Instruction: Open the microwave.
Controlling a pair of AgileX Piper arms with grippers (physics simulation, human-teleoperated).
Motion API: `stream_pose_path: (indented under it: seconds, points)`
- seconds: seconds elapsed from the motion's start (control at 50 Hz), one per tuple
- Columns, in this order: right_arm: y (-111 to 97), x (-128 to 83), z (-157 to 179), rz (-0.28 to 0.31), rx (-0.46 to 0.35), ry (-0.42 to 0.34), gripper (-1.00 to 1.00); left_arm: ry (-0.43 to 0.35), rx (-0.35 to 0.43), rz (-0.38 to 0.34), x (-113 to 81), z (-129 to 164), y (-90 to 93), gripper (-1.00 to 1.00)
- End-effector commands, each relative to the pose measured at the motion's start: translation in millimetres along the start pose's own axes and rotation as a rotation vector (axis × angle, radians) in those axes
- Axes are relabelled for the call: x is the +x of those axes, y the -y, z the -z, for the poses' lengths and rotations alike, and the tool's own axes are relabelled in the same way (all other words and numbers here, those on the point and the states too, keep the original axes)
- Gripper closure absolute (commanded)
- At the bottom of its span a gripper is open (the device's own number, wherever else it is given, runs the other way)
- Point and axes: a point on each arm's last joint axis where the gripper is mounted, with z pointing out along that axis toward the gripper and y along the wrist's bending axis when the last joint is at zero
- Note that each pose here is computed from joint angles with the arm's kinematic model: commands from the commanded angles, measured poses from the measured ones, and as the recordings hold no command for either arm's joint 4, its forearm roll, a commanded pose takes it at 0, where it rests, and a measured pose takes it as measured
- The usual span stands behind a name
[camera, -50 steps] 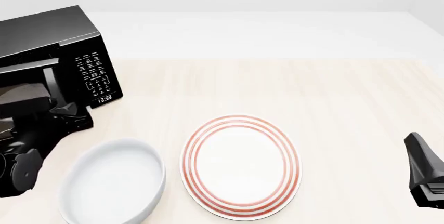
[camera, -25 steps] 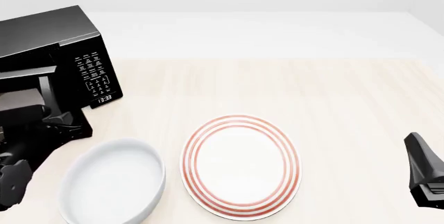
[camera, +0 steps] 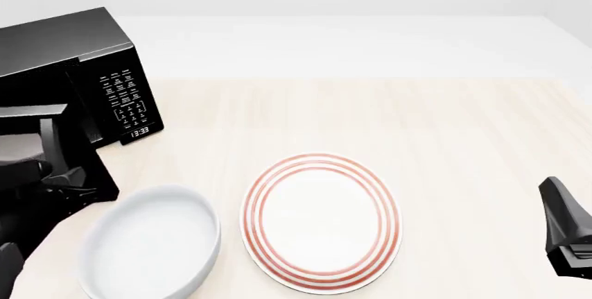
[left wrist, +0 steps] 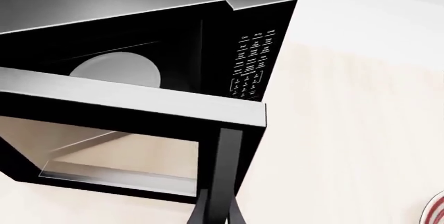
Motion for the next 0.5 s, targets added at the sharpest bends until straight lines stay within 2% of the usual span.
stream_pose_path:
  seconds: [0.02, 0.5]
  points:
    - [0.0, 0.0, 0.0, 0.0, 0.0, 0.0, -1.0, 0.295, 0.144, 0.0, -34.7, 15.0, 19.8, 1.0]
    - [0.0, 0.0, 0.0, 0.0, 0.0, 0.0, -1.0, 0.284, 0.142, -0.003, -17.3, 28.3, 15.7, 1.0]
